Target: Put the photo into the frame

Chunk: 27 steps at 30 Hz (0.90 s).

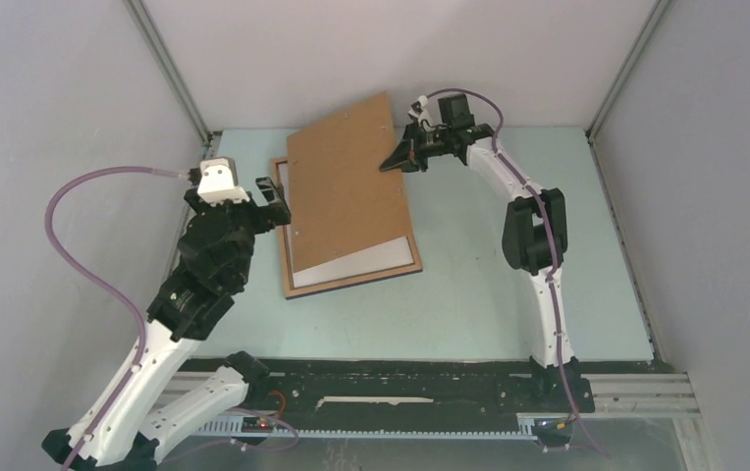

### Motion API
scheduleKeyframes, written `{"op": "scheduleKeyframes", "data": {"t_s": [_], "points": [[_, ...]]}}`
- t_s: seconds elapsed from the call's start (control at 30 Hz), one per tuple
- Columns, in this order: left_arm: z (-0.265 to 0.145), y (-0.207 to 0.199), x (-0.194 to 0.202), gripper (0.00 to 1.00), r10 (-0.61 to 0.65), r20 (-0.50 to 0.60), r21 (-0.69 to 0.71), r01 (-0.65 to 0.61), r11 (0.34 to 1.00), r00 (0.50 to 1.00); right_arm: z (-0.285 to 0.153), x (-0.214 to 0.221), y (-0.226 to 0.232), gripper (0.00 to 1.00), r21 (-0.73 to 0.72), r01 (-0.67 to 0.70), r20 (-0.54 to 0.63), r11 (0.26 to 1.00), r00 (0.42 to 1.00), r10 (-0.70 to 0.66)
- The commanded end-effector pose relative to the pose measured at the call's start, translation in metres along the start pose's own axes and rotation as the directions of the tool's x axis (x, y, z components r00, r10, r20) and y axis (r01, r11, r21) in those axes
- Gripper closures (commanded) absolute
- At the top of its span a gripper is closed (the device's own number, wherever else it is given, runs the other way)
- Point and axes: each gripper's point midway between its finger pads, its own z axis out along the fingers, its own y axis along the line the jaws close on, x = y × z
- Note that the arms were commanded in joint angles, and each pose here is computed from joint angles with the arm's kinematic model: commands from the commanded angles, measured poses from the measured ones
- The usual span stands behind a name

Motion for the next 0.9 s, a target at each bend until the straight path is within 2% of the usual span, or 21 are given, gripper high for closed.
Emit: {"op": "scheduleKeyframes", "data": {"t_s": [0.0,0.87], "points": [[0.010,0.001,0.008,0.06,0.003,0.000,-0.015,-0.003,1.000,1.000,-0.003,-0.005,0.024,1.00,-0.085,0.065,-0.030,0.994,0.997,-0.068],[0.010,0.004,0.011,0.07,-0.011,0.001,-0.016,0.012,1.000,1.000,0.045,0.002,-0.015,1.00,-0.111,-0.004,-0.125,0.994,0.992,-0.010]]}}
